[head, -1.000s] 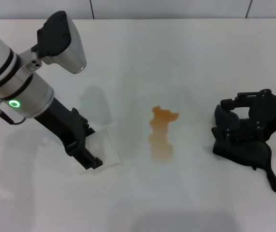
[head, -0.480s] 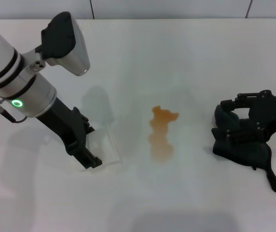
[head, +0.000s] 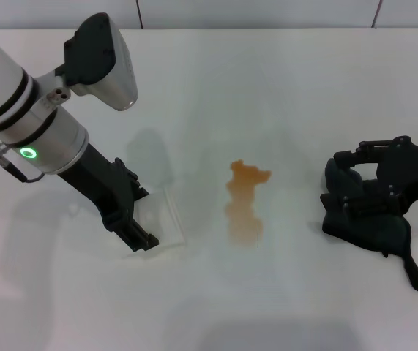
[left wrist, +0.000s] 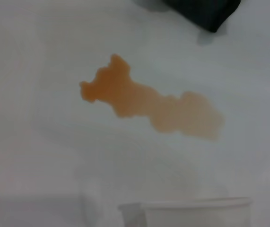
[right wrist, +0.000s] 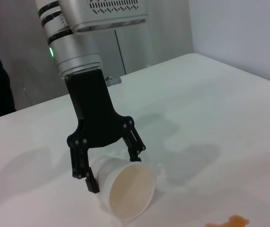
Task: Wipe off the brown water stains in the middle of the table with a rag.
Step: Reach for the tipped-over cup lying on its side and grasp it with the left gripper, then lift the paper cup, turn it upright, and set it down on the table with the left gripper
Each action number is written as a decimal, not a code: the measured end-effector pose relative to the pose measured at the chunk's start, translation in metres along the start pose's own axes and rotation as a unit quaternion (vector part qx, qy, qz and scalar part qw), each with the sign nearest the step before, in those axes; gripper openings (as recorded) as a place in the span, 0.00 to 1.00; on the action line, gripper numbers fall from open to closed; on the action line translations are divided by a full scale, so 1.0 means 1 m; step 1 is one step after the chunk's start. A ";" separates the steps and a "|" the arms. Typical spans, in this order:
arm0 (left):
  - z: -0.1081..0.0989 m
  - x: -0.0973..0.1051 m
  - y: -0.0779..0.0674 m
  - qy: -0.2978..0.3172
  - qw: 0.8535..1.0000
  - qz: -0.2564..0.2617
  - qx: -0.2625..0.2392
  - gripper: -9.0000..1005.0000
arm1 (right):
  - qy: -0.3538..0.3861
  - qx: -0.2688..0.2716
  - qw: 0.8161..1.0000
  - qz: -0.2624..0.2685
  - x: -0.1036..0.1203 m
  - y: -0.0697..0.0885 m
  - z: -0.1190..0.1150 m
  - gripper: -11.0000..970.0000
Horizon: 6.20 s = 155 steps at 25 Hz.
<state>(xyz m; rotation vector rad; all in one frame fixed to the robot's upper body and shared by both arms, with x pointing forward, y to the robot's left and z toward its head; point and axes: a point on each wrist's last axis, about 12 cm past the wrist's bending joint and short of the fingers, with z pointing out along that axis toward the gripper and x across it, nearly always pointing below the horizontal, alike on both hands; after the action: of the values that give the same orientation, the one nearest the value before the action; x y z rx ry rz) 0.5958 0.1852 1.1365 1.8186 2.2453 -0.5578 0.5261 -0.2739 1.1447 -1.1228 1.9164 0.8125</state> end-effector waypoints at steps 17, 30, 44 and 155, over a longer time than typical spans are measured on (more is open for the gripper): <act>0.000 -0.005 0.002 -0.005 1.000 0.011 -0.009 0.88 | 0.000 0.000 1.000 -0.001 -0.001 0.000 0.000 0.83; 0.000 -0.007 0.002 -0.013 1.000 0.018 -0.009 0.86 | -0.001 0.000 1.000 -0.004 -0.002 -0.001 0.000 0.83; 0.003 -0.006 0.004 -0.015 1.000 0.016 -0.010 0.81 | -0.001 0.002 1.000 -0.006 -0.004 -0.001 0.000 0.83; 0.071 0.140 -0.042 -0.398 0.878 -0.028 -0.265 0.62 | 0.013 0.006 0.998 -0.059 -0.006 -0.002 0.017 0.82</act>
<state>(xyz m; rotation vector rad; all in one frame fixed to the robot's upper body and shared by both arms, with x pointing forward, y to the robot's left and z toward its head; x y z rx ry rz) 0.5175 0.2747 1.0250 0.9879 1.6448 -0.5031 0.5348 -0.2584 1.1413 -1.2327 1.8544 0.7235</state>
